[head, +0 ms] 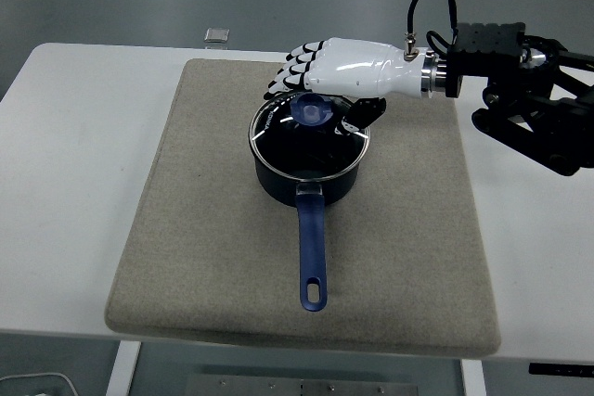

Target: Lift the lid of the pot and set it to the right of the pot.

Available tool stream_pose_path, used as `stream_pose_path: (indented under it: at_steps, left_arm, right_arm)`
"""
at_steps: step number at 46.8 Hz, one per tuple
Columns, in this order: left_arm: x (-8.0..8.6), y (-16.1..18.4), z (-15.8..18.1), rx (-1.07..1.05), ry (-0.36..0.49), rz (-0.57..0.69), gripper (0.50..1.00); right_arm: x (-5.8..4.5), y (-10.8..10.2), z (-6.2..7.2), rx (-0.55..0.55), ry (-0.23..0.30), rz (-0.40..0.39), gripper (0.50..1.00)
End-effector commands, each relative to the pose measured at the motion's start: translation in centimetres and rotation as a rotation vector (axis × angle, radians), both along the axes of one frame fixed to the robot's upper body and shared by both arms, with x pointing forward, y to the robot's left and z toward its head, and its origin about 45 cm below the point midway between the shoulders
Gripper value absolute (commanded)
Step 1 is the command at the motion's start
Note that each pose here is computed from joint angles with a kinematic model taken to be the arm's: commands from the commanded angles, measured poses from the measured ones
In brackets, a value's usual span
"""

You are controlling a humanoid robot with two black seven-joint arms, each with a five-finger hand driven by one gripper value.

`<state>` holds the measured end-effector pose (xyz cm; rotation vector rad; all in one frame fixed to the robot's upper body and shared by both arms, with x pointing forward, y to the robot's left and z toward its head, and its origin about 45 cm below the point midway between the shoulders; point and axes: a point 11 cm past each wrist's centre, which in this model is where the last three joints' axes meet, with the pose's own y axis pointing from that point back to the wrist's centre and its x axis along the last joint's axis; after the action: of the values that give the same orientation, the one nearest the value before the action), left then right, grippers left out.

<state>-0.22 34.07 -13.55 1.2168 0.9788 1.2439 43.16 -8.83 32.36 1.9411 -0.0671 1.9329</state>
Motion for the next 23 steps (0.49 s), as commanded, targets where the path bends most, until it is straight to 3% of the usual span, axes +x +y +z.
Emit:
stream_pose_path:
  at_steps: [1, 23]
  left_arm:
    - [0.01, -0.02, 0.0, -0.001, 0.0, -0.002, 1.0]
    - [0.0, 0.04, 0.0, 0.001, 0.001, 0.001, 1.0]
  right_arm:
    - [0.08, -0.14, -0.17, -0.018, -0.01, 0.001, 0.907]
    - [0.45, -0.81, -0.85, -0.044, -0.045, -0.005, 0.907]
